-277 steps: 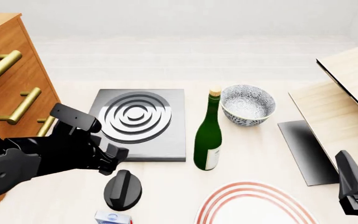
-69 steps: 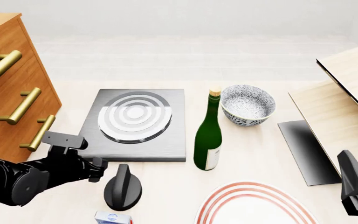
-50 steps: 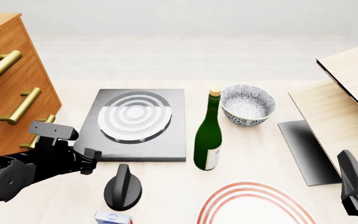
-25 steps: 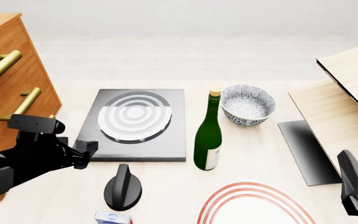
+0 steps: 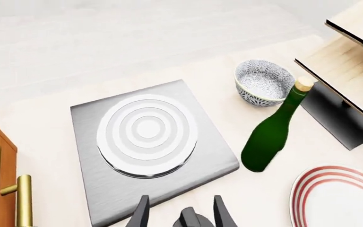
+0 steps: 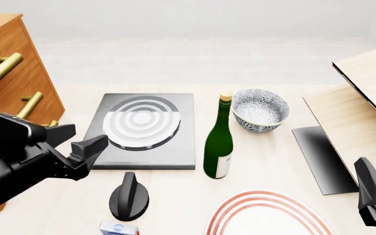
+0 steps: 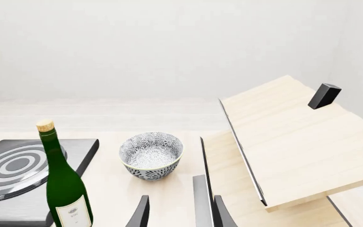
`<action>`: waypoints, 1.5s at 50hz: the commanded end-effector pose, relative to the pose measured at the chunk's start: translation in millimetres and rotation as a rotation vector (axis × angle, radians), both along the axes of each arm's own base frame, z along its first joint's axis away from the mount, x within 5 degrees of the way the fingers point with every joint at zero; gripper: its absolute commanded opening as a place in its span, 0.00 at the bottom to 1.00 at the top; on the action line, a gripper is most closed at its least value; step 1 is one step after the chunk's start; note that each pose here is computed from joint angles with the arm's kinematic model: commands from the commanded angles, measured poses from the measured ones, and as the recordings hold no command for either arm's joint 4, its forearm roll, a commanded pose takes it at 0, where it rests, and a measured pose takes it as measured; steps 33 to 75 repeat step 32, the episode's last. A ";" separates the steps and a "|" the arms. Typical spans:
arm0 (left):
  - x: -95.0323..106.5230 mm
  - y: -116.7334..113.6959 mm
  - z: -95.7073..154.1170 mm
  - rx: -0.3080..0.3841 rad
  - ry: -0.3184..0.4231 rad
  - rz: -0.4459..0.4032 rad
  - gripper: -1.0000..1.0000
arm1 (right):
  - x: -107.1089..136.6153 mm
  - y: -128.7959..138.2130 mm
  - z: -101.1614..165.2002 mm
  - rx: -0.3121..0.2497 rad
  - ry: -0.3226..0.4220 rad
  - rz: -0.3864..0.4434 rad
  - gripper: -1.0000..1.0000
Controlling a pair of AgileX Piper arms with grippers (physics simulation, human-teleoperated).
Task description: Turn on the stove.
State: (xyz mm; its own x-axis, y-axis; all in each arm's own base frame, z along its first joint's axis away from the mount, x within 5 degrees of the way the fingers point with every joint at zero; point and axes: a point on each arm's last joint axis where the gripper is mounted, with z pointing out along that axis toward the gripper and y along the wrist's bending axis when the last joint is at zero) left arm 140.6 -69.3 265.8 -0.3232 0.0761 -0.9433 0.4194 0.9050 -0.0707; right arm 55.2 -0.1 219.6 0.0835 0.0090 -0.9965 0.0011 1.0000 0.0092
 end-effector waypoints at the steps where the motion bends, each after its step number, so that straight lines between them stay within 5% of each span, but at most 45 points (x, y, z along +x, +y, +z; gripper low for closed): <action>1: -18.3 -1.1 10.0 -0.013 -0.138 -0.079 1.00 | 0.0 0.0 0.0 0.000 0.000 0.000 1.00; 8: -9.5 7.5 -0.9 0.023 -0.210 -0.011 1.00 | 0.0 0.0 0.0 0.000 0.000 0.000 1.00; 10: -12.3 12.5 0.5 0.039 -0.282 0.008 1.00 | 0.0 0.0 0.0 0.000 0.000 0.000 1.00; 23: -24.6 20.2 -5.0 -0.033 -0.452 0.038 1.00 | 0.0 0.0 0.0 0.000 0.000 0.000 1.00; 32: -23.3 18.5 -5.4 -0.083 -0.451 0.036 1.00 | 0.0 0.0 0.0 0.000 0.000 0.000 1.00; 75: -23.3 18.5 -5.4 -0.083 -0.451 0.036 1.00 | 0.0 0.0 0.0 0.000 0.000 0.000 1.00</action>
